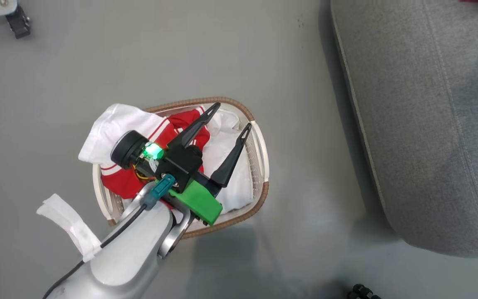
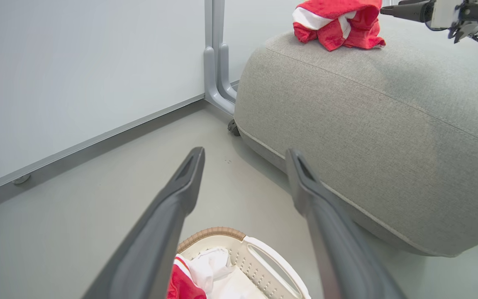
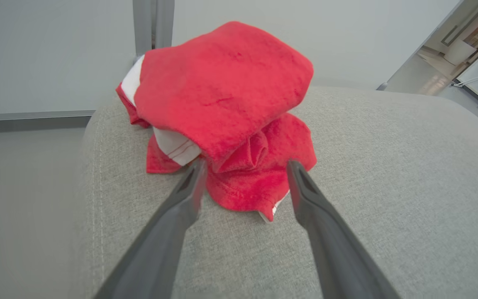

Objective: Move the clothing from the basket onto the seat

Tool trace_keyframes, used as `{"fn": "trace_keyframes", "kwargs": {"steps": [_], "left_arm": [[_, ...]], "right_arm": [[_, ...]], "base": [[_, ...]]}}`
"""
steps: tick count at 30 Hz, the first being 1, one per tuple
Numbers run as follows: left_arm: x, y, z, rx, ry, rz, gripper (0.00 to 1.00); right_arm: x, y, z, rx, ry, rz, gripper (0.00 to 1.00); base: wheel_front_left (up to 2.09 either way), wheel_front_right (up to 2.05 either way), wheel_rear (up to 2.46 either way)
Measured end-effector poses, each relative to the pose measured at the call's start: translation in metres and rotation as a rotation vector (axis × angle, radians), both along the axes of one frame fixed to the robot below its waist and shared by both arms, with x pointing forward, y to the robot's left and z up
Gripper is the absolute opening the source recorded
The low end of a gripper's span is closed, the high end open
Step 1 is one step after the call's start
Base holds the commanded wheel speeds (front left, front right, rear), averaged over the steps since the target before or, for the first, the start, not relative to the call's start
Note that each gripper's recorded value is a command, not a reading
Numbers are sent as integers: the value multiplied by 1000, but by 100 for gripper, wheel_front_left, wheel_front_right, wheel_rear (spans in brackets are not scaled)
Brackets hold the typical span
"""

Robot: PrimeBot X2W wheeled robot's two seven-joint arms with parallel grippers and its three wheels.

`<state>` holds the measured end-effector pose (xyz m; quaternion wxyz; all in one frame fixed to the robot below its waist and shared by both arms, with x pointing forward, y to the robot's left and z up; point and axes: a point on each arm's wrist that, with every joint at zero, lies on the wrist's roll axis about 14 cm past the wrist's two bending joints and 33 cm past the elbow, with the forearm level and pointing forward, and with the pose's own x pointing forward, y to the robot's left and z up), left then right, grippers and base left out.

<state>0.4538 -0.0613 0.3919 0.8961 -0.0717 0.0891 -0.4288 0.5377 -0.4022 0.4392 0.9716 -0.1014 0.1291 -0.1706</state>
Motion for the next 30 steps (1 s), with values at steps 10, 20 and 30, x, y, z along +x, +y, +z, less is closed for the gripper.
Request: {"fn": "trace_keyframes", "kwargs": {"steps": [10,20,30], "left_arm": [[-1,19,48,-25,-60,117,100],[-4,85,84,-37,-102,367,100],[-18,180,95,-43,-107,684,100]], "right_arm": [[-25,11,56,-19,-91,65,100],[-21,63,123,32,-283,189,100],[-22,154,136,139,-402,361,100]], "base": [[0,0,0],[0,0,0],[0,0,0]]}}
